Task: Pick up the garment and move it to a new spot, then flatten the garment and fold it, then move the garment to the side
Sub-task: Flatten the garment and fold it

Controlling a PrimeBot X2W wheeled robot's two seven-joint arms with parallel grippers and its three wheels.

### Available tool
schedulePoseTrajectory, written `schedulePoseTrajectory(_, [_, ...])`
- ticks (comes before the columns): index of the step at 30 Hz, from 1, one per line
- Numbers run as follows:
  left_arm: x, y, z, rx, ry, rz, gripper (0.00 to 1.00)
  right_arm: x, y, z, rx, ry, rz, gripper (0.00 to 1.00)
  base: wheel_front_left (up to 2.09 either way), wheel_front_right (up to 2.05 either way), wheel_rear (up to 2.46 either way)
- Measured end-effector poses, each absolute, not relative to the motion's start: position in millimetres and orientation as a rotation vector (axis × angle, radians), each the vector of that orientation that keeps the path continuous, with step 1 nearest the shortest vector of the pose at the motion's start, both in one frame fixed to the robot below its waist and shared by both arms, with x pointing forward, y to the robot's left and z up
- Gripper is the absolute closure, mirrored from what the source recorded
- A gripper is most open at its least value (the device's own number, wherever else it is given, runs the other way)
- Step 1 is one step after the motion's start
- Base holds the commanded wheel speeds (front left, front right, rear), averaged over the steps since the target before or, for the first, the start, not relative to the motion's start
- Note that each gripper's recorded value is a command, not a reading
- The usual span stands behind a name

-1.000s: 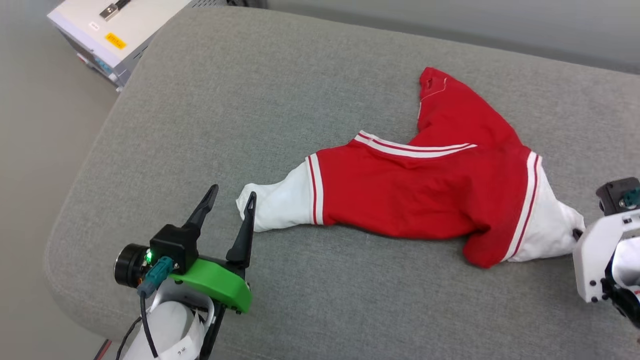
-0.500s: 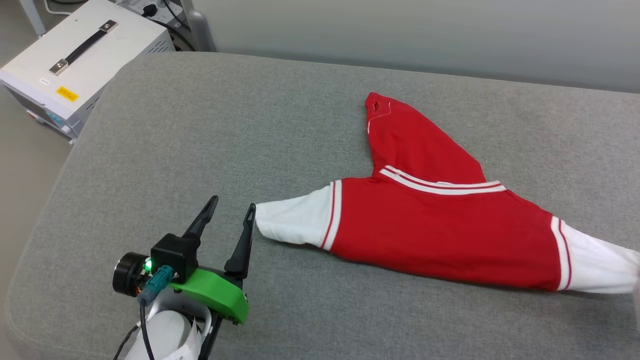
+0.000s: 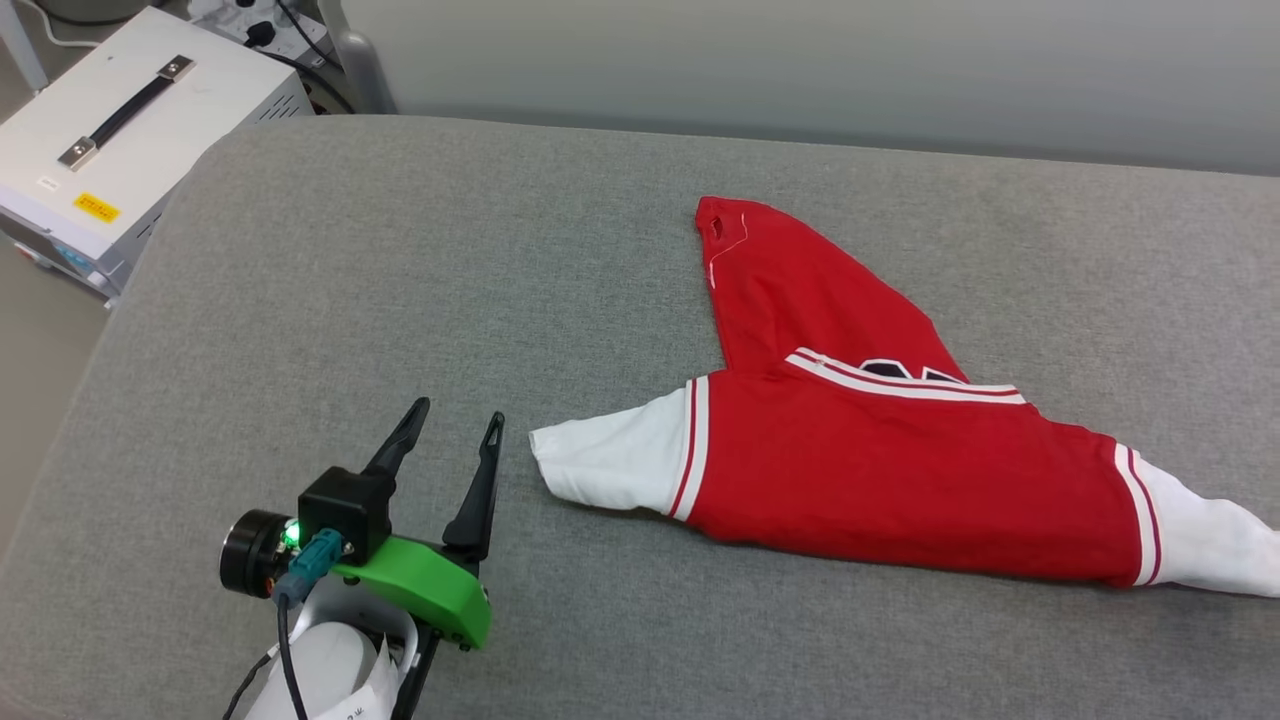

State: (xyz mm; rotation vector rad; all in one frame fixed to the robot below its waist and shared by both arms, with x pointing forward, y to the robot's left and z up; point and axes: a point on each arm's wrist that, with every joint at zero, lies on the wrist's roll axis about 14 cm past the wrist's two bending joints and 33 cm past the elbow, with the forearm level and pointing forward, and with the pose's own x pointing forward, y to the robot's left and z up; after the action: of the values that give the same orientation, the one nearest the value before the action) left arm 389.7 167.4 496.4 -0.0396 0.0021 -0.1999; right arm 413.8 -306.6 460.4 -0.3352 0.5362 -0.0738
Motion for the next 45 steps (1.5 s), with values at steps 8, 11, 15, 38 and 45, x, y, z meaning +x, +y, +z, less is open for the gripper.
schedulePoseTrajectory(8, [393, 161, 507, -0.055, -0.031, -0.207, 0.0, 419, -269, 536, -0.268, 0.1, -0.025, 0.0, 0.0, 0.0, 0.0])
schedulePoseTrajectory(11, [394, 158, 511, -0.07, -0.048, -0.213, 0.0, 408, -262, 548, -0.214, 0.004, -0.04, 0.0, 0.0, 0.0, 0.0])
schedulePoseTrajectory(15, [397, 153, 508, -0.106, -0.038, -0.221, 0.0, 392, -255, 562, -0.148, -0.105, -0.073, 0.0, 0.0, 0.0, 0.0])
schedulePoseTrajectory(38, [424, 139, 385, 0.168, 0.735, -0.355, 0.0, 389, -269, 523, -0.153, -0.012, -0.142, 0.0, 0.0, 0.0, 0.0])
schedulePoseTrajectory(45, [428, 133, 364, 0.239, 0.821, -0.411, 0.73, 391, -274, 508, -0.155, 0.031, -0.157, 0.0, 0.0, 0.0, 0.0])
